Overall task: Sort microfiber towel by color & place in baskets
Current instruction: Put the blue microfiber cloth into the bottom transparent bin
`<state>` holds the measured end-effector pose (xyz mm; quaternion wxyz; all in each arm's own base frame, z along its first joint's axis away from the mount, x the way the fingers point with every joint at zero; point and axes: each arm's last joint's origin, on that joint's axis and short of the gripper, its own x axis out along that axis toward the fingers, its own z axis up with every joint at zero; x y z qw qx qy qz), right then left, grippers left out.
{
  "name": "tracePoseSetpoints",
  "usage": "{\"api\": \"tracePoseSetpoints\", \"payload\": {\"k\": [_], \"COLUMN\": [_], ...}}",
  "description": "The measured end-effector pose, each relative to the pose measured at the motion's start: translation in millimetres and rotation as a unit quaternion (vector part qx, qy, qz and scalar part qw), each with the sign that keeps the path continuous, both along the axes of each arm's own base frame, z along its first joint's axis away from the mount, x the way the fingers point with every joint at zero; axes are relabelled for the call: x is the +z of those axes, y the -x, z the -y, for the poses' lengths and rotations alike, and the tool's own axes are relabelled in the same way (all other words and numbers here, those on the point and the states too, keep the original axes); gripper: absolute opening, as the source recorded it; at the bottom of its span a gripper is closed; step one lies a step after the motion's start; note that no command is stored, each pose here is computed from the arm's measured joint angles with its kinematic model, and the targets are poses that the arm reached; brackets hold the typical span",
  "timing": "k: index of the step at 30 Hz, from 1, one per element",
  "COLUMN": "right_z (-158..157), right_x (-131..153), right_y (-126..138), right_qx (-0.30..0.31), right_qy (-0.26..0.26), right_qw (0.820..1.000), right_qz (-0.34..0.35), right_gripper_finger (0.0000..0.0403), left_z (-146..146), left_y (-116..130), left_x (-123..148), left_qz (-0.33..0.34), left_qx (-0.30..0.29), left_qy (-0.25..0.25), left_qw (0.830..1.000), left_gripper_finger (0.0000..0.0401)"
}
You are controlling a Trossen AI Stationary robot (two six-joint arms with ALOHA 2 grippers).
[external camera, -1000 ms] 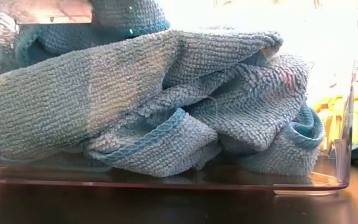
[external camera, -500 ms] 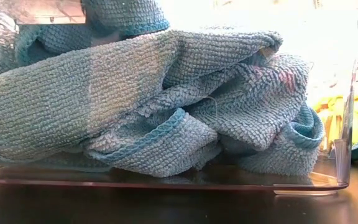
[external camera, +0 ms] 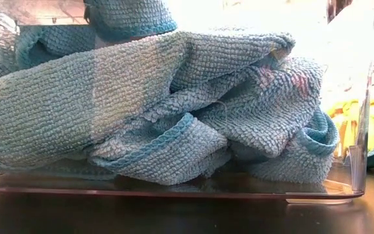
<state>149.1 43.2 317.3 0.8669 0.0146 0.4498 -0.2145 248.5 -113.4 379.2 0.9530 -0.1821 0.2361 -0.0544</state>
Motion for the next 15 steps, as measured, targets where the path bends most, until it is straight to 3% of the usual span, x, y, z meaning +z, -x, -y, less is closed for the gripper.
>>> {"api": "tracePoseSetpoints", "payload": {"k": [7,15], "right_z": [24,55], "right_x": [-38,-67], "right_y": [11,28], "right_qx": [-0.109,-0.22], "right_qy": [-0.016,-0.041], "right_qw": [0.99,0.972], "right_qz": [-0.082,-0.071], "right_gripper_finger": [0.0215,0.0215], "left_z": [-2,-2], "left_y": [-1,-1], "left_x": [0,0], "left_qz": [0.01,0.013], "left_qx": [0.017,0.023], "left_qy": [-0.037,-0.05], "left_qw": [0.999,0.998], "left_gripper_finger": [0.0231,0.0231]}}
